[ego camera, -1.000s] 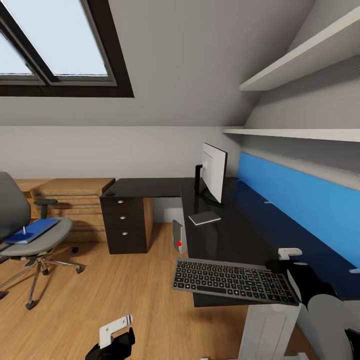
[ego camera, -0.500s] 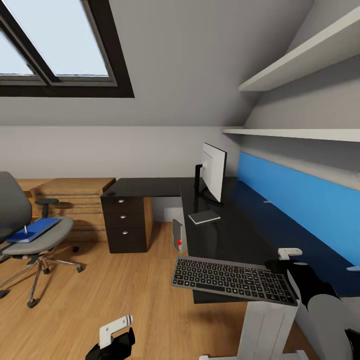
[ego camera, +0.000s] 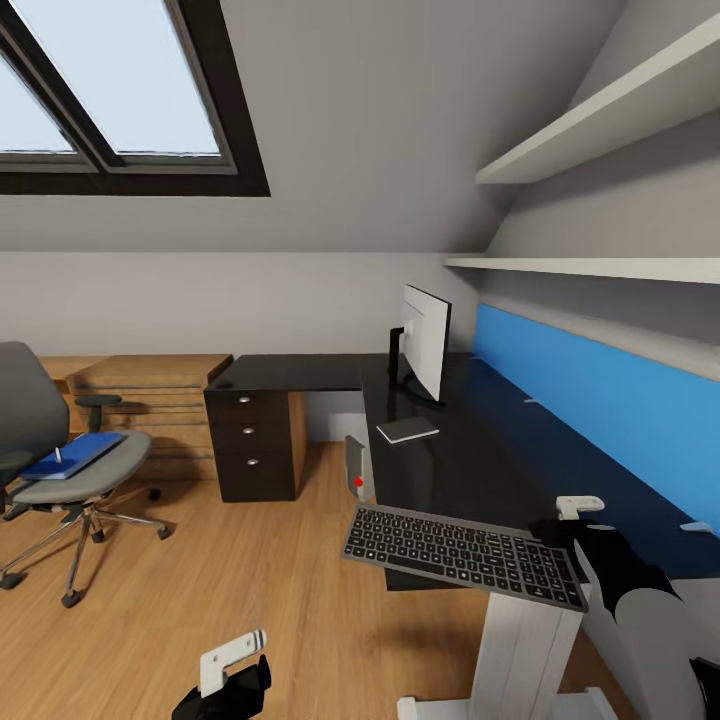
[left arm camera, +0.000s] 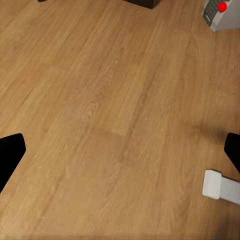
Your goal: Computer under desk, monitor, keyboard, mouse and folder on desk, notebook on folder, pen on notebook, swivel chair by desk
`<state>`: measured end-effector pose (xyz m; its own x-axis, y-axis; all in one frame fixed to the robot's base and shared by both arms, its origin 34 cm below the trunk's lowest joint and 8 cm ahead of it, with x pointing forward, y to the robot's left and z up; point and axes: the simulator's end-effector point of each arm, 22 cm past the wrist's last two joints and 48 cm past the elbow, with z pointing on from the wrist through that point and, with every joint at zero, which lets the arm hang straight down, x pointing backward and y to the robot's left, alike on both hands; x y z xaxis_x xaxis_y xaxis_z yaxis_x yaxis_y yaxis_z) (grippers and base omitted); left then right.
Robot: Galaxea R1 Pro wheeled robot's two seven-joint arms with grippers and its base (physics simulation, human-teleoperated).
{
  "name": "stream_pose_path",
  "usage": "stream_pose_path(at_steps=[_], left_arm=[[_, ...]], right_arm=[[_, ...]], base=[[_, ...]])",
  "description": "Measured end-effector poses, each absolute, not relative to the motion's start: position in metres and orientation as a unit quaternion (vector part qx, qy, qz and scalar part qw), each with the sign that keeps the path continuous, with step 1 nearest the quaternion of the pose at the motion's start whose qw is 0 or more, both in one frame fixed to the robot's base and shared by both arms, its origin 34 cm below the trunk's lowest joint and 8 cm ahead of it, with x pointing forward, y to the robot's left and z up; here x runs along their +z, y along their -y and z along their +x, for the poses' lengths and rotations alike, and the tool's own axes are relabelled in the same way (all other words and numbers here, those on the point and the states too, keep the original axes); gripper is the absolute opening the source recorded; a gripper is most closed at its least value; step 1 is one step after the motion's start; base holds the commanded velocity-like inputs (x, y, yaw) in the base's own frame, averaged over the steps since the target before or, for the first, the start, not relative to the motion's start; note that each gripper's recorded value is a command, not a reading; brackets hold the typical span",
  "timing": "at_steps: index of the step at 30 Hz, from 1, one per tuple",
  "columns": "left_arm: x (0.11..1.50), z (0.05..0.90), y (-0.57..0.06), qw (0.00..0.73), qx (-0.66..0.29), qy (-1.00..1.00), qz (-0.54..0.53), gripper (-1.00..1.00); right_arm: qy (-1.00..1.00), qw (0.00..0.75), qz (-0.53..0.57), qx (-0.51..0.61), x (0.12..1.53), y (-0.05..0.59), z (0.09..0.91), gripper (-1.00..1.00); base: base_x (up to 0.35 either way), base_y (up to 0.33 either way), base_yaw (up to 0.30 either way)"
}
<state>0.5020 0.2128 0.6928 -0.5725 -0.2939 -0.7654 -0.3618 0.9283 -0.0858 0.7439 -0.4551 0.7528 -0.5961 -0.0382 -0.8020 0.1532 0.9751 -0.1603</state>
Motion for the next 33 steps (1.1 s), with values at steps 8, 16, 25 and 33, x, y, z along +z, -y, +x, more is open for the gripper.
stream_pose_path(at_steps=[8,16,25,33], left_arm=[[0.704,0.503,-0.212,0.423,0.041,-0.886,-0.186,1.0],[0.713,0.504,-0.212,0.423,0.041,-0.886,-0.186,1.0],[0.713,0.504,-0.212,0.423,0.04,-0.886,-0.185,1.0],[0.713,0.503,-0.213,0.423,0.041,-0.886,-0.186,1.0]], right_arm=[[-0.887,0.448,0.032,-0.107,0.764,0.455,0.745,1.0],[-0.887,0.449,0.032,-0.107,0.773,0.456,0.746,1.0],[-0.885,0.453,0.029,-0.106,0.775,0.453,0.747,1.0],[-0.886,0.452,0.028,-0.105,0.775,0.453,0.747,1.0]], base=[[0.0,0.0,0.0],[0.0,0.0,0.0],[0.091,-0.053,0.0],[0.129,-0.082,0.0]])
